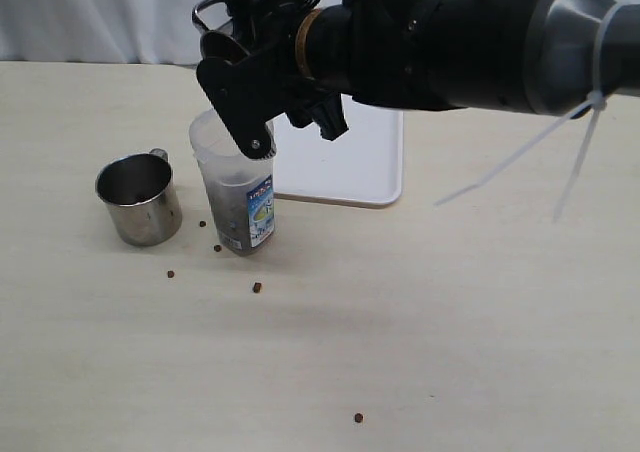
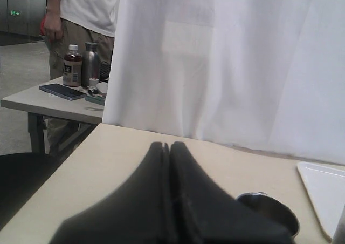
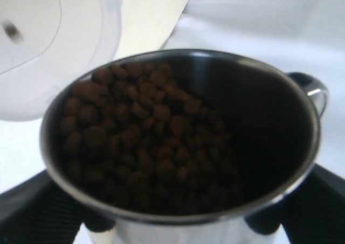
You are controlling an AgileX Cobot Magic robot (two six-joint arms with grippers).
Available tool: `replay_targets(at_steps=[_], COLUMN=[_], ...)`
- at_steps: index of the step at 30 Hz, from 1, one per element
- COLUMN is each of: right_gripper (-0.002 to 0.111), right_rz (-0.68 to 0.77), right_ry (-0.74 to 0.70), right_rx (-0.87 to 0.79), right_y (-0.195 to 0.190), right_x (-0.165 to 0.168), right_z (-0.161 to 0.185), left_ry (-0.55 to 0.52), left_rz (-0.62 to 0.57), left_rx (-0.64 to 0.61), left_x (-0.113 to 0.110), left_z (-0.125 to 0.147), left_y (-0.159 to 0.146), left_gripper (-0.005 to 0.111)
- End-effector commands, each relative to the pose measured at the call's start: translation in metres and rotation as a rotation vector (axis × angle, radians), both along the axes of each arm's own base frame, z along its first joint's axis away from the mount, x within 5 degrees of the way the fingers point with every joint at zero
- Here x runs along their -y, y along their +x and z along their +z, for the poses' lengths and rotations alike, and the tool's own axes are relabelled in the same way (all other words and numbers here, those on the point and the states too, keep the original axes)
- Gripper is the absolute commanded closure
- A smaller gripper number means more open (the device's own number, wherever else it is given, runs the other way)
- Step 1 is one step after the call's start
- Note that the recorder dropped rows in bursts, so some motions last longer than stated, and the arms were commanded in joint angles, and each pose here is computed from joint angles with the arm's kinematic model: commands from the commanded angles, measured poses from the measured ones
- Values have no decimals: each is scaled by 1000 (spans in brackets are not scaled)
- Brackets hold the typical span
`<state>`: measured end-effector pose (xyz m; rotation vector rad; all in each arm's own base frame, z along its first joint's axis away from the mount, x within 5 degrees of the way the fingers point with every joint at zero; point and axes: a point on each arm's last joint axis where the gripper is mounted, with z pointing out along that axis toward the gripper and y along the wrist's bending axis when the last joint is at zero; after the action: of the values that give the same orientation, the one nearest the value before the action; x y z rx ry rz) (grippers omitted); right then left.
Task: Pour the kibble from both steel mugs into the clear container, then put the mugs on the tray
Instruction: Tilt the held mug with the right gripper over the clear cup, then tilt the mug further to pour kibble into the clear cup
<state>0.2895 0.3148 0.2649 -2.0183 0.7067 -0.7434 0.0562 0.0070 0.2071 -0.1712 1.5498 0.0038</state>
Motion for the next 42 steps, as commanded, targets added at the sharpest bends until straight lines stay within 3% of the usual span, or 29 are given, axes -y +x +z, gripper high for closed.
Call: replay_targets(at_steps=[1,42], right_gripper=[103,103], right_rz=[41,99], right_ry=[3,-105], right_rx=[35,118], right_y=[-1,3], right_x=[-3,-6], right_z=[7,-2], left_ry=[0,1], left_rz=[-1,-3], left_rx=[7,16], left_x=[0,0], left_z=[0,1], left_y=[0,0], left_gripper=[107,107])
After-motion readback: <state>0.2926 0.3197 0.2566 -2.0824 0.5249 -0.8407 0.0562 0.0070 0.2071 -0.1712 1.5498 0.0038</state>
